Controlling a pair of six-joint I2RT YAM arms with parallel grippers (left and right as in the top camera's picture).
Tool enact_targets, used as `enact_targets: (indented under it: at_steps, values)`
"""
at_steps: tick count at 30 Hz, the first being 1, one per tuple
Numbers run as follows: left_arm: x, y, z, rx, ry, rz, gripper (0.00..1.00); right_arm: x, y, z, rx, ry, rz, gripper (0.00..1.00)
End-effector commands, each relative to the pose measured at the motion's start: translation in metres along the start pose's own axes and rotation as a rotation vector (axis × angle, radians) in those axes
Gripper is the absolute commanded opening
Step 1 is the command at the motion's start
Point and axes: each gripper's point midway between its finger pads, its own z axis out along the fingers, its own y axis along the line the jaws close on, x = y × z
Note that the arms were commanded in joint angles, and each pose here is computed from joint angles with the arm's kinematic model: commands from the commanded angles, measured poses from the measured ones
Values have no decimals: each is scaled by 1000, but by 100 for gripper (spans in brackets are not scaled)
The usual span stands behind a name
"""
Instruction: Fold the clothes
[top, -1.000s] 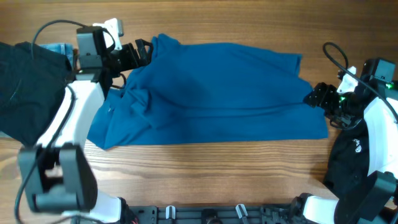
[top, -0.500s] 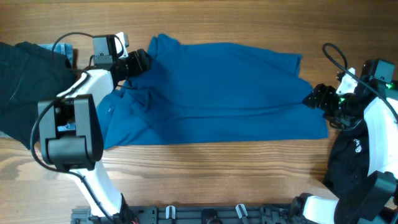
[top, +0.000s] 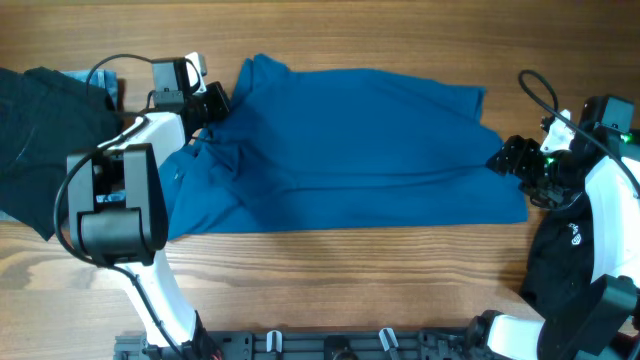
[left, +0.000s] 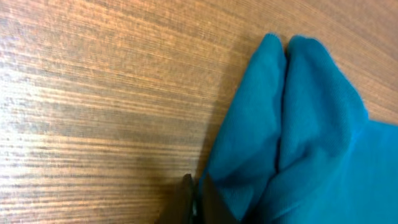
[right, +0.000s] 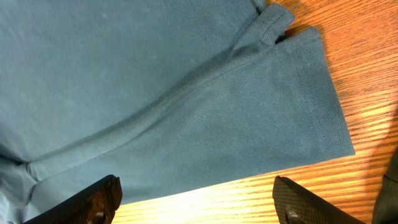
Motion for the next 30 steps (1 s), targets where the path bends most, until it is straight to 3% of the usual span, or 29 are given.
enact_targets:
  at_steps: [1, 3, 4, 5, 6, 8, 10, 11, 13, 14, 17, 19, 23, 27, 28, 30]
  values:
    - [1, 0, 2, -4, 14, -5, 4, -6, 2, -6, -1, -30, -26, 83]
    - [0, -2, 2, 4, 13, -4, 9, -6, 2, -6, 0, -31, -28, 83]
    - [-1, -2, 2, 5, 9, -2, 34, -6, 2, -6, 0, -31, -29, 83]
    - [-2, -2, 2, 6, 5, -1, 47, -6, 2, -6, 0, -30, -29, 83]
    - [-2, -3, 2, 7, 3, 0, 52, -5, 2, -6, 0, -29, -28, 83]
    - [-4, -3, 2, 9, -3, 2, 77, -5, 1, -6, 0, -29, -28, 83]
    - [-5, -4, 2, 11, -7, 3, 85, -6, 2, -6, 0, -32, -29, 83]
    - [-5, -4, 2, 11, -7, 4, 85, -6, 2, -6, 0, -33, -29, 83]
    - [-4, -5, 2, 18, -5, 4, 73, -6, 2, -6, 0, -33, -29, 83]
    - [-4, -6, 2, 23, -3, 4, 63, -6, 2, -6, 0, -33, -29, 83]
    - [-2, -11, 3, 27, 0, 12, 22, -6, 2, -6, -1, -33, -27, 83]
    - [-1, -14, 4, 31, 3, 18, 12, -7, 2, -6, -1, -34, -27, 83]
    - [3, -21, 6, 38, 10, 29, 4, -6, 2, -6, -1, -32, -27, 83]
    - [-1, -13, 6, 0, -6, 38, 4, -6, 2, -6, 0, -30, -27, 83]
    - [-2, -11, 5, 0, -9, 36, 7, -6, 2, -6, 0, -30, -27, 83]
    - [-3, -8, 4, -4, -12, 31, 40, -5, 1, -6, 1, -29, -28, 83]
